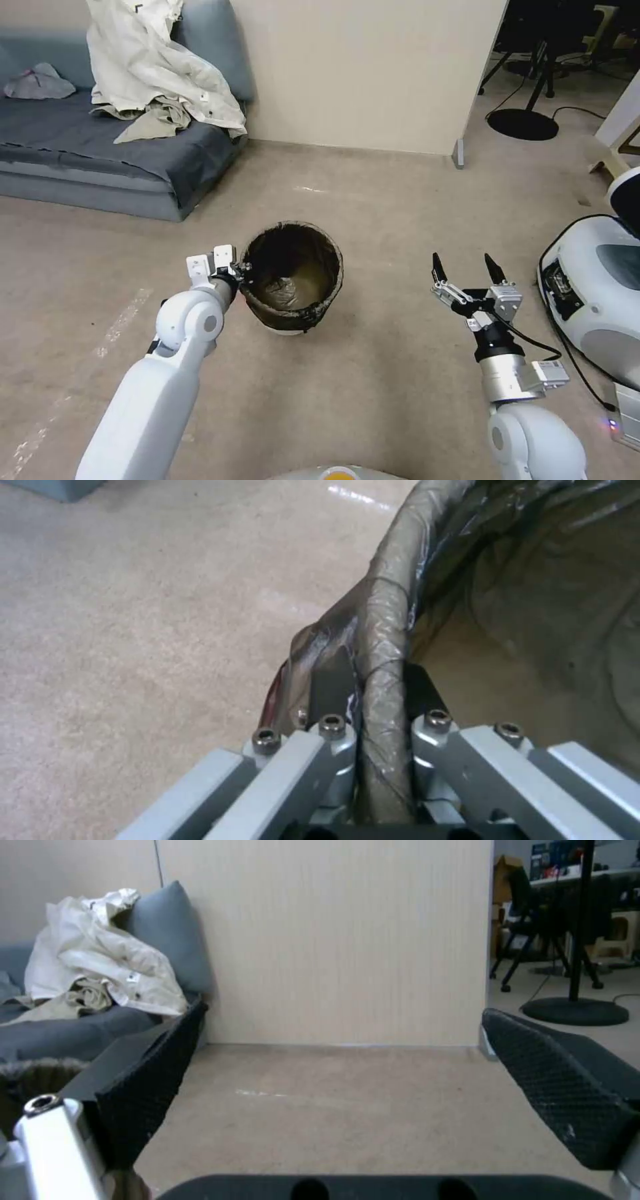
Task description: Pick up the trash can from the floor.
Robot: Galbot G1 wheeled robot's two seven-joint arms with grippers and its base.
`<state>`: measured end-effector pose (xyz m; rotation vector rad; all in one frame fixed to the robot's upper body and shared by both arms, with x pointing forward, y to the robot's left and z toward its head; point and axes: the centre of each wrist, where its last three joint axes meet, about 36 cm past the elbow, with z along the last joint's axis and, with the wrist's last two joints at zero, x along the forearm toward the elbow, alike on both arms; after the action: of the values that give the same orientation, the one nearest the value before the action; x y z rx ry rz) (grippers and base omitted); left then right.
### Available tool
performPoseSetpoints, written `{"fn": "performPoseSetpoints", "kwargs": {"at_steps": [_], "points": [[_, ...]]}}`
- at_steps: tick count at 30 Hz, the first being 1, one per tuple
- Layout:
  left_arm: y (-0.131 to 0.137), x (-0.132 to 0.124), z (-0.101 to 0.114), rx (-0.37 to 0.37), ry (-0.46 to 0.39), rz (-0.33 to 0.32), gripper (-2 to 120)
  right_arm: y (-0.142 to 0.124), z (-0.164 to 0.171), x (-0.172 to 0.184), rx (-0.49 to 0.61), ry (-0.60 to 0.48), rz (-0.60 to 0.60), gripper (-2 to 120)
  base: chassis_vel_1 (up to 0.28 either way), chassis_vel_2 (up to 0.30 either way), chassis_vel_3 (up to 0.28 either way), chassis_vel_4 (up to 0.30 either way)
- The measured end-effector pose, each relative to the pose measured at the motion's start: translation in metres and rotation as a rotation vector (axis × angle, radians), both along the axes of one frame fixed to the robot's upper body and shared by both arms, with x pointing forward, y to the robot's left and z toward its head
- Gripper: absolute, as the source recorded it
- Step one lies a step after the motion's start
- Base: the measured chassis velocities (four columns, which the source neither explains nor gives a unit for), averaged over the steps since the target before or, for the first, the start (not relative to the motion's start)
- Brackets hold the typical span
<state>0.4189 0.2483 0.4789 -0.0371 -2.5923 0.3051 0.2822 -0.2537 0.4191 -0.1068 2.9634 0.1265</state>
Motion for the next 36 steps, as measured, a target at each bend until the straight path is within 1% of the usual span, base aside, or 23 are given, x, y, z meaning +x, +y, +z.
{"fn": "performPoseSetpoints", "kwargs": {"at_steps": [3,5,8,12,36], "points": [[0.006,-0.011,0.012,-0.012,-0.021,0.003,2,-0.001,0.001,-0.001,-0.004,0.000,0.001,100,0.000,0.000,0.000,0.000],[0.008,-0.013,0.014,-0.014,-0.024,0.005,2,-0.001,0.001,-0.001,-0.004,-0.001,0.001,100,0.000,0.000,0.000,0.000],[0.015,-0.024,0.026,-0.026,-0.045,0.009,2,-0.002,0.002,-0.001,-0.004,-0.003,0.002,100,0.000,0.000,0.000,0.000],[0.021,-0.030,0.033,-0.037,-0.057,0.016,2,-0.002,0.003,0.000,-0.004,-0.005,0.002,100,0.000,0.000,0.000,0.000],[0.020,-0.030,0.029,-0.038,-0.043,0.009,2,-0.002,-0.001,0.002,0.000,0.004,0.001,100,0.000,0.000,0.000,0.000]]}}
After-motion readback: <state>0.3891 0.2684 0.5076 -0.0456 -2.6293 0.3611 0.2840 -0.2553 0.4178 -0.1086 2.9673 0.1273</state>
